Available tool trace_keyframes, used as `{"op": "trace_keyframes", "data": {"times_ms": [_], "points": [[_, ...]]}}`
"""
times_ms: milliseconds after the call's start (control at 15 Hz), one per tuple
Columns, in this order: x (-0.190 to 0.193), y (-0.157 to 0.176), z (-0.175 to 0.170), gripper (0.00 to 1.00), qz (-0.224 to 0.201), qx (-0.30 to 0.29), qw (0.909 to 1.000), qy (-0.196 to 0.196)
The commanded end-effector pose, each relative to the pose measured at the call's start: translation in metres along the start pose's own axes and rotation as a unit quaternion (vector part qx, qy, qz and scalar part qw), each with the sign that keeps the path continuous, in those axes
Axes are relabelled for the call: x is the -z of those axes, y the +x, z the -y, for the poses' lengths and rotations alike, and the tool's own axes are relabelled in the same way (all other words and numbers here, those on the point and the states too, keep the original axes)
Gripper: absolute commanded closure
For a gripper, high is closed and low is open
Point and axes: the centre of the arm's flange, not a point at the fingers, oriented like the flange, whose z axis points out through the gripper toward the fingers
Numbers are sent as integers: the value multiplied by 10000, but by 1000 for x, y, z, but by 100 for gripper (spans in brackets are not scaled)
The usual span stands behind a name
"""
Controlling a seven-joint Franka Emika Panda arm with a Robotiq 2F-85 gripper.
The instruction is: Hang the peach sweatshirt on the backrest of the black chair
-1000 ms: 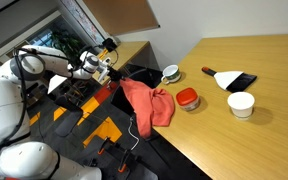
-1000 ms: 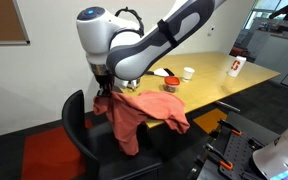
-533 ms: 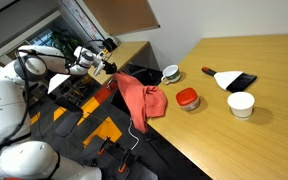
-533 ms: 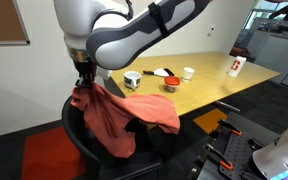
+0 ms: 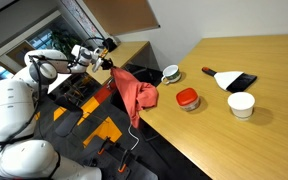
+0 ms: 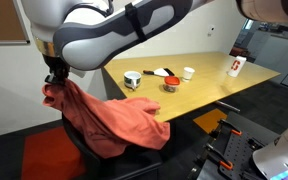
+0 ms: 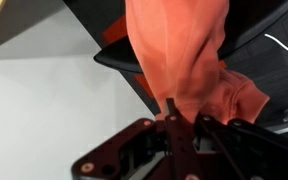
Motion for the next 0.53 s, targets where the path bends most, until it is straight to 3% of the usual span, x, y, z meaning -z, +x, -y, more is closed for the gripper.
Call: {"op": "trace_keyframes", "data": {"times_ms": [0, 467], "points": [[11, 46, 9, 97, -480, 162, 9986, 141], [42, 80, 29, 97, -1015, 357, 9939, 227]]}}
